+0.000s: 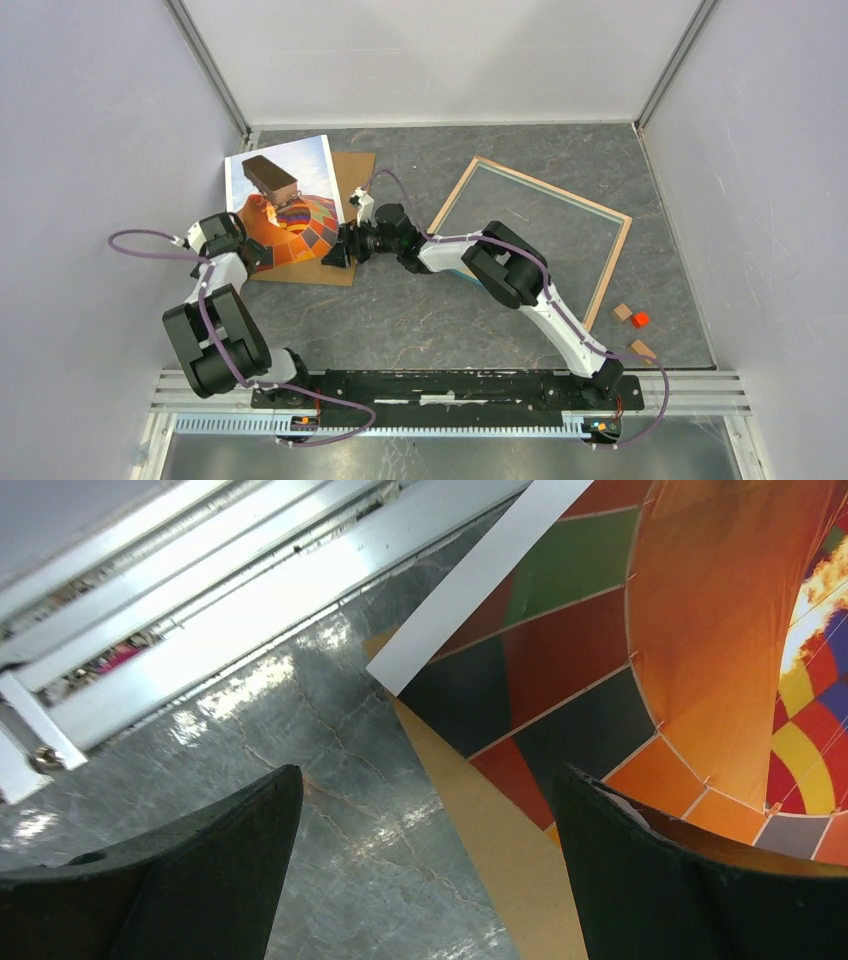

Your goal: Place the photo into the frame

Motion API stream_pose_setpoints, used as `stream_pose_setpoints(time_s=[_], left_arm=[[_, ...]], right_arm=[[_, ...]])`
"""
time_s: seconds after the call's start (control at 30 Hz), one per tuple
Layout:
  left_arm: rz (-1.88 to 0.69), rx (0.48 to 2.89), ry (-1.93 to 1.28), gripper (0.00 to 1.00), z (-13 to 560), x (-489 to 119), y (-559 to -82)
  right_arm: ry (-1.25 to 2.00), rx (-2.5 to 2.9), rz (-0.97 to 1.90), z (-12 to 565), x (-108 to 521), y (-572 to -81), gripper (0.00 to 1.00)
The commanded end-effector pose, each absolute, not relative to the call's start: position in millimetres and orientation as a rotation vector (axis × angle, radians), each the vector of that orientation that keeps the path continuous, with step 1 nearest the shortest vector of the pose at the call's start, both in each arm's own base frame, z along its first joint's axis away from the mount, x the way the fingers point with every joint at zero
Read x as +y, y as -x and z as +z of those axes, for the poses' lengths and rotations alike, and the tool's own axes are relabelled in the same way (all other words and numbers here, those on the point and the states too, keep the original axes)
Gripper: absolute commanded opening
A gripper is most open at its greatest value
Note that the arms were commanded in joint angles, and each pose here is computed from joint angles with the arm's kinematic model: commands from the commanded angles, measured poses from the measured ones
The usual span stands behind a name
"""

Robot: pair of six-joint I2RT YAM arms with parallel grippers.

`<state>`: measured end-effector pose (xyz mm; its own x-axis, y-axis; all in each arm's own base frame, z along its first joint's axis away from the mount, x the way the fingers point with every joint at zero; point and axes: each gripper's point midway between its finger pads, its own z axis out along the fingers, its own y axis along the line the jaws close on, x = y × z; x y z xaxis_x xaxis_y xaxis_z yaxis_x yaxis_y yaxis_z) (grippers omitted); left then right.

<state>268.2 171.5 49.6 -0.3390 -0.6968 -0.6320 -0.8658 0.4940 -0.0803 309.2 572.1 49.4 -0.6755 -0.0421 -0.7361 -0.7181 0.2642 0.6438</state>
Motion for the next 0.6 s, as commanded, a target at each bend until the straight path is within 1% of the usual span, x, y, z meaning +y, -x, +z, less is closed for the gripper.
stream_pose_setpoints(time_s=[0.0,0.13,0.33,0.43,0.57], left_arm=[[0.228,1.893,1.317,1.0,71.7,177.6,-295.0],[0.253,1.819,1.369,0.99,68.0,184.3,-289.0],[0.237,1.779,1.427,0.89,58.6,186.7,-284.2],[0.255,1.787,1.436,0.86,56.6,188.2,-282.7],[0.237,1.783,1.41,0.76,55.8,189.5,-290.4]], right_arm=[[0.689,1.89,1.5,62.1,569.0,-307.1,0.78],[0.679,1.886,1.52,62.3,565.5,-305.8,0.76],[0.669,1.881,1.525,62.8,560.4,-305.9,0.76],[0.661,1.877,1.544,63.2,560.8,-305.0,0.76],[0.656,1.877,1.552,63.3,559.6,-306.0,0.75]])
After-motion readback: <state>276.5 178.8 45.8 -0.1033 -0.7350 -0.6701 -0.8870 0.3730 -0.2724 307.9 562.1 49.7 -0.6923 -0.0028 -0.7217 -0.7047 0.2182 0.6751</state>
